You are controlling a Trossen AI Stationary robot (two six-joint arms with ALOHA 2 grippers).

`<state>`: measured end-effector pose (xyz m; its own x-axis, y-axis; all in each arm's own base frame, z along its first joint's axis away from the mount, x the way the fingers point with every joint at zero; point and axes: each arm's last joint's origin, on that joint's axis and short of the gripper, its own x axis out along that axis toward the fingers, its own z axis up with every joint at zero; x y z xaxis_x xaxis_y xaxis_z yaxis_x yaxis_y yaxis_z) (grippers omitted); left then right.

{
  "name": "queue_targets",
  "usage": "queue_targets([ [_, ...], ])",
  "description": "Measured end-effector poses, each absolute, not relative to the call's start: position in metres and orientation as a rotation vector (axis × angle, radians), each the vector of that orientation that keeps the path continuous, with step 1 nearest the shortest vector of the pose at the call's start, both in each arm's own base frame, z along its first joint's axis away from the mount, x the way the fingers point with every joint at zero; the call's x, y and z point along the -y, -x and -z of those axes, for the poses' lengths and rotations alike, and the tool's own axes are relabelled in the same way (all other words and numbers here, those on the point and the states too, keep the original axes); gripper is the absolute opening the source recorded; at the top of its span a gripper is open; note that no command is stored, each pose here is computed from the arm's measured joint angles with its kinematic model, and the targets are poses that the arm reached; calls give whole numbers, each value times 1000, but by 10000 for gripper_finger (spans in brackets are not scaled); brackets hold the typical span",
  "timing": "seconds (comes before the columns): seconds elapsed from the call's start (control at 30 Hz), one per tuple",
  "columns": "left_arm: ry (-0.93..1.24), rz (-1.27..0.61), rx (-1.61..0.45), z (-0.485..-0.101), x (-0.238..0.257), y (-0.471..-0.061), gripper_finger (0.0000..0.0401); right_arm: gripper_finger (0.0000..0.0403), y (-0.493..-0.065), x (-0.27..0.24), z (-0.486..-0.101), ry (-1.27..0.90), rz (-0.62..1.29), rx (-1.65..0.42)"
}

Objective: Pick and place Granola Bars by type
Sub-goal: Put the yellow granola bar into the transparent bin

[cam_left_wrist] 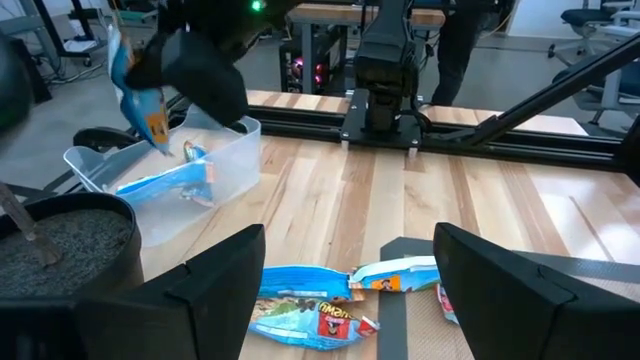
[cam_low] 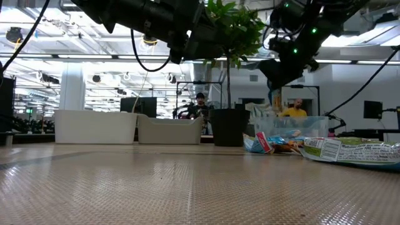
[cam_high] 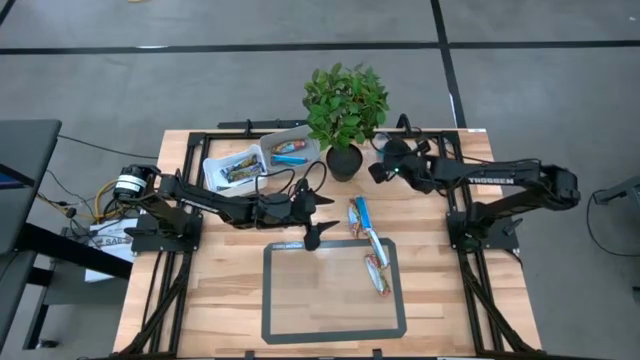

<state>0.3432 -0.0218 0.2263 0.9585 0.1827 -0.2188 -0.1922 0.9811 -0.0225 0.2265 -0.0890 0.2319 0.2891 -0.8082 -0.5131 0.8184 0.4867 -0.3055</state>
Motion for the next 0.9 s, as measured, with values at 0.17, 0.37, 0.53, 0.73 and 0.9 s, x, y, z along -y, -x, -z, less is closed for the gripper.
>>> queue_targets([
  [0.17, 43, -190, -219, -226, 22, -343, 281, 38, -218, 87, -245, 26, 1118, -635],
  [0.37, 43, -191, -219, -226, 22, -343, 281, 38, -208, 89, -242, 33, 1135, -717],
  [0.53, 43, -191, -223, -226, 22, -343, 281, 38, -201, 91, -236, 1, 1144, -780],
  [0.73, 41, -191, -230, -225, 22, -343, 281, 38, -195, 96, -231, -74, 1117, -845],
  [0.9, 47, -192, -242, -224, 22, -343, 281, 44, -191, 100, -229, -133, 1117, -861],
])
